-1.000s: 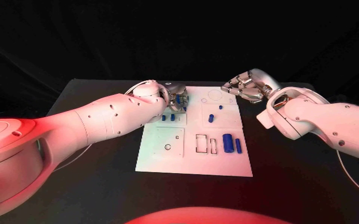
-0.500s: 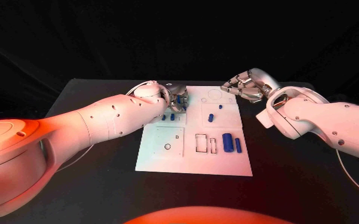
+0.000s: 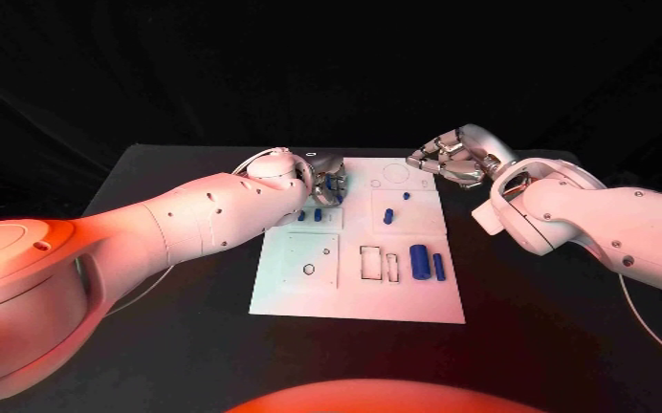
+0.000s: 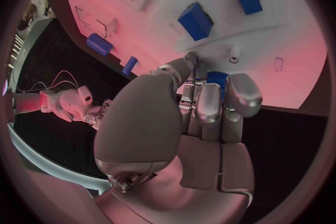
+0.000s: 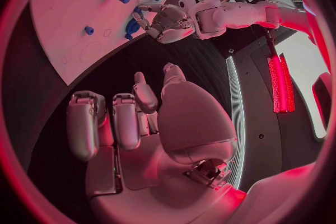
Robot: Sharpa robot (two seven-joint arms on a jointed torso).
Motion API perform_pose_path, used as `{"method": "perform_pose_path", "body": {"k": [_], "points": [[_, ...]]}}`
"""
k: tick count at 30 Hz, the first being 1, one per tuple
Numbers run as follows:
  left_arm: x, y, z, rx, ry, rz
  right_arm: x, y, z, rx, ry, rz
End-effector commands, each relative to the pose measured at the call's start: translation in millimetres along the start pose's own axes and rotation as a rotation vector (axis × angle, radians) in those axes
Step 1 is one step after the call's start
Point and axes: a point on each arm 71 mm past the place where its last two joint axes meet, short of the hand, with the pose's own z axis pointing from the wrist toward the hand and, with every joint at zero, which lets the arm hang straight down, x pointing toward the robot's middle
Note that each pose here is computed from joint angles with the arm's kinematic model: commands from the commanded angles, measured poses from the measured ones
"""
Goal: Assemble the parts on the task board
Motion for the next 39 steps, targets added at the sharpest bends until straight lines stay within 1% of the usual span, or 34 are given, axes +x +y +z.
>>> {"method": "perform_pose_path", "body": {"k": [1,10,13,17,21,27,32,33,39], "points": [[4.7,-1.6,0.3,0.013,0.019,-0.005,1.1,1.3,0.1,-0.014,0.006,-0.005],[2.3,-1.7,-1.6,0.025,-0.004,-0.033,1.2,1.4,0.4,-0.014,0.006,-0.005],[0.6,-1.6,-3.6,0.028,-0.014,-0.044,1.0,1.1,0.5,-0.014,0.005,-0.006],[-1.8,0.3,-7.1,0.028,-0.026,-0.059,0.6,0.6,0.5,-0.012,0.004,-0.006],[-8.4,3.4,-12.3,0.025,-0.041,-0.082,-0.2,-0.2,0.4,-0.01,0.002,-0.007],[-20.3,8.4,-22.5,0.023,-0.055,-0.112,-1.1,-1.4,0.5,-0.006,0.0,-0.008],[-26.2,18.1,-29.8,0.007,-0.059,-0.125,-0.5,-1.8,0.6,-0.006,0.001,-0.008],[-27.0,21.4,-31.5,0.0,-0.057,-0.128,-0.4,-2.0,0.5,-0.005,0.001,-0.008],[-28.1,36.1,-37.7,-0.031,-0.041,-0.134,0.0,-3.6,-0.2,-0.002,0.003,-0.008]]}}
